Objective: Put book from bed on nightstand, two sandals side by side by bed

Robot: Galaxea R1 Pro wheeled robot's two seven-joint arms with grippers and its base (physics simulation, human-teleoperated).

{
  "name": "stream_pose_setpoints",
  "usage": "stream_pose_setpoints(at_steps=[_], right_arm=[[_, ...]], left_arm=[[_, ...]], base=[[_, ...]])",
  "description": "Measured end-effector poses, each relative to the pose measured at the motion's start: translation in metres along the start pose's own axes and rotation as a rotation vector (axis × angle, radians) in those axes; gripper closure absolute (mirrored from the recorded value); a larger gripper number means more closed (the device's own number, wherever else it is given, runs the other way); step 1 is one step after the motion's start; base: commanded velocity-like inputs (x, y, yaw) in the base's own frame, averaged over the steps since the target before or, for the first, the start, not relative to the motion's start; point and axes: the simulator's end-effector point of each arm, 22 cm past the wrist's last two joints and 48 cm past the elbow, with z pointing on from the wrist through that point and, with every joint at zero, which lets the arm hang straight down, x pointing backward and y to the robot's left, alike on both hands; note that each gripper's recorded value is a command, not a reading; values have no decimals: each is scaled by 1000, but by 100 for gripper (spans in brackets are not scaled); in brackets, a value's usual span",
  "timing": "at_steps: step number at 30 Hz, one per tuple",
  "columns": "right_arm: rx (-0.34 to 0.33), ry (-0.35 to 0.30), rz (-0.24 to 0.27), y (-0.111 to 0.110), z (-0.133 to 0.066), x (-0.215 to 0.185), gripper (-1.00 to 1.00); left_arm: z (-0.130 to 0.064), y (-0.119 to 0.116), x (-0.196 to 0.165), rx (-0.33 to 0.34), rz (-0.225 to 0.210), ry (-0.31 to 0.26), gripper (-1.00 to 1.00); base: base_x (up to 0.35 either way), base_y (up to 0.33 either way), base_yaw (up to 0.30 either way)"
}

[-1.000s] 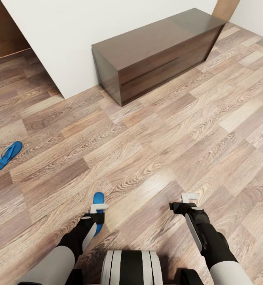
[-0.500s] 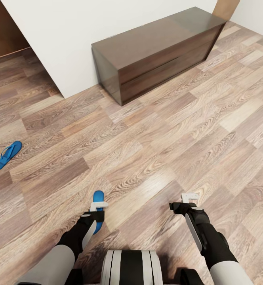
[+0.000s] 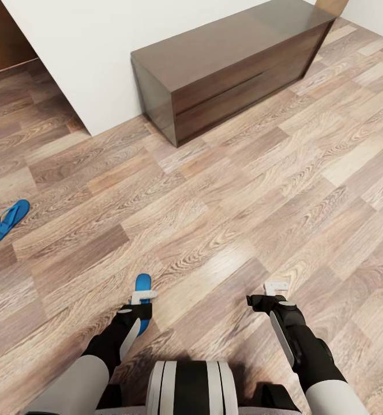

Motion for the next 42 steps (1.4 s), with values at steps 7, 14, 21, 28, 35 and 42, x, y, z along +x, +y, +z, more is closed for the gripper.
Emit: stream_pose_setpoints(at_steps=[7, 14, 21, 28, 35, 42], right_arm=[[0, 0, 0, 0, 0, 0, -100], [0, -10, 1, 0, -1, -7, -100], [0, -27, 2, -1, -7, -17, -100], [0, -55, 4, -1, -18, -30, -100], [5, -87, 6, -3, -30, -45, -100], [6, -114, 7, -3, -42, -57, -100]], left_arm=[[0, 0, 0, -1, 2, 1, 100], [0, 0, 0, -1, 4, 7, 100], [-15, -2, -45, 9, -10, -83, 100], [-36, -2, -75, 13, -13, -129, 100], [-50, -2, -91, 16, -16, -166, 100], [-62, -2, -100, 17, -13, -173, 100]], base=[[0, 0, 0], [0, 0, 0], [0, 0, 0], [0, 0, 0], [0, 0, 0], [0, 0, 0]])
